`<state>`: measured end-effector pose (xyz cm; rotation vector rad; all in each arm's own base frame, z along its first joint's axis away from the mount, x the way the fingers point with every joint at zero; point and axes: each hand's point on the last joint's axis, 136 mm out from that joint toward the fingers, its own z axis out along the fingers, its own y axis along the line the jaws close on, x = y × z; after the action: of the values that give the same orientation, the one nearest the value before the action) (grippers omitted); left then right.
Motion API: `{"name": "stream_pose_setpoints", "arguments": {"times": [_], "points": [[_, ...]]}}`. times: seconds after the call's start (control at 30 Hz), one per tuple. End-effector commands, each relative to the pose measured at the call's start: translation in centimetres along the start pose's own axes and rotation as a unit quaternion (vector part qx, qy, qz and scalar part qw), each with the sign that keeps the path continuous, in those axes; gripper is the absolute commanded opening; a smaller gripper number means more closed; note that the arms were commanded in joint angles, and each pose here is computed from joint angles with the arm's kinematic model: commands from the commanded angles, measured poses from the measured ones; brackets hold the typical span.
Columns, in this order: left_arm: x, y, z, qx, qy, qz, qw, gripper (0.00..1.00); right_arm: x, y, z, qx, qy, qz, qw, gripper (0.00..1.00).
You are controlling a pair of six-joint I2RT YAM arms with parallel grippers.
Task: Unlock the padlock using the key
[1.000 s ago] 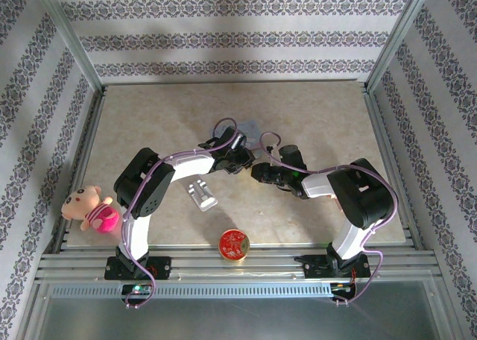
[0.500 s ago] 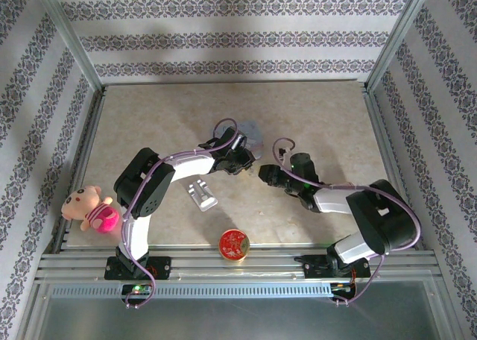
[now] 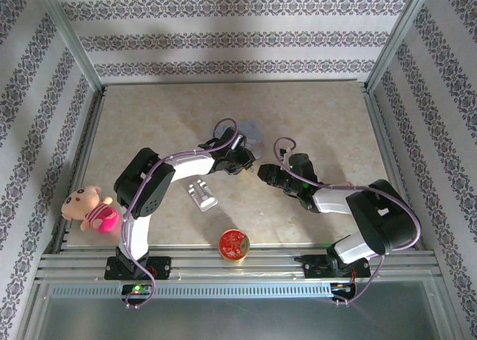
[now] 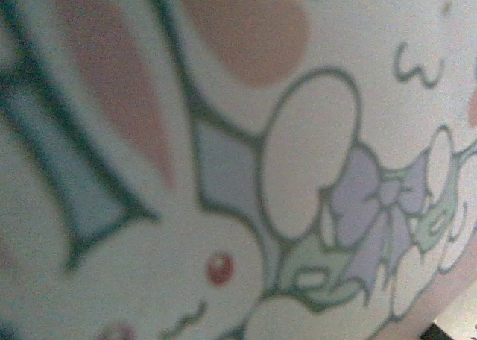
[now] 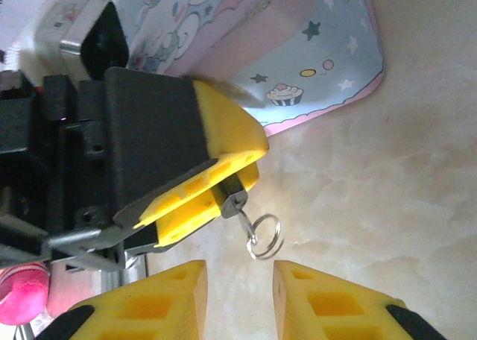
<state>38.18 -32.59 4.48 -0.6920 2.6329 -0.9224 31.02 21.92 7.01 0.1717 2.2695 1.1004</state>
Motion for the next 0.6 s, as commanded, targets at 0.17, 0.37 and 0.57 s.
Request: {"name": "stream_pose_setpoints", "arguments": {"times": [0.17, 0.37, 0.57], "points": [[2.2, 3.2, 0.8, -0.035, 0.060, -0.058, 0.996, 0.03, -0.8, 1.3, 1.7, -0.023, -0.005, -0.003, 1.000, 0.28], [2.2, 3.1, 0.8, -0.033, 0.061, -0.057, 0.996, 0.03, -0.6, 1.2, 2.4, -0.025, 0.001, 0.000, 1.000, 0.27], [2.2, 3.0, 0.6, -0.029, 0.061, -0.058, 0.996, 0.03, -0.1, 0.9, 2.9, -0.023, 0.011, 0.003, 1.000, 0.23]]}}
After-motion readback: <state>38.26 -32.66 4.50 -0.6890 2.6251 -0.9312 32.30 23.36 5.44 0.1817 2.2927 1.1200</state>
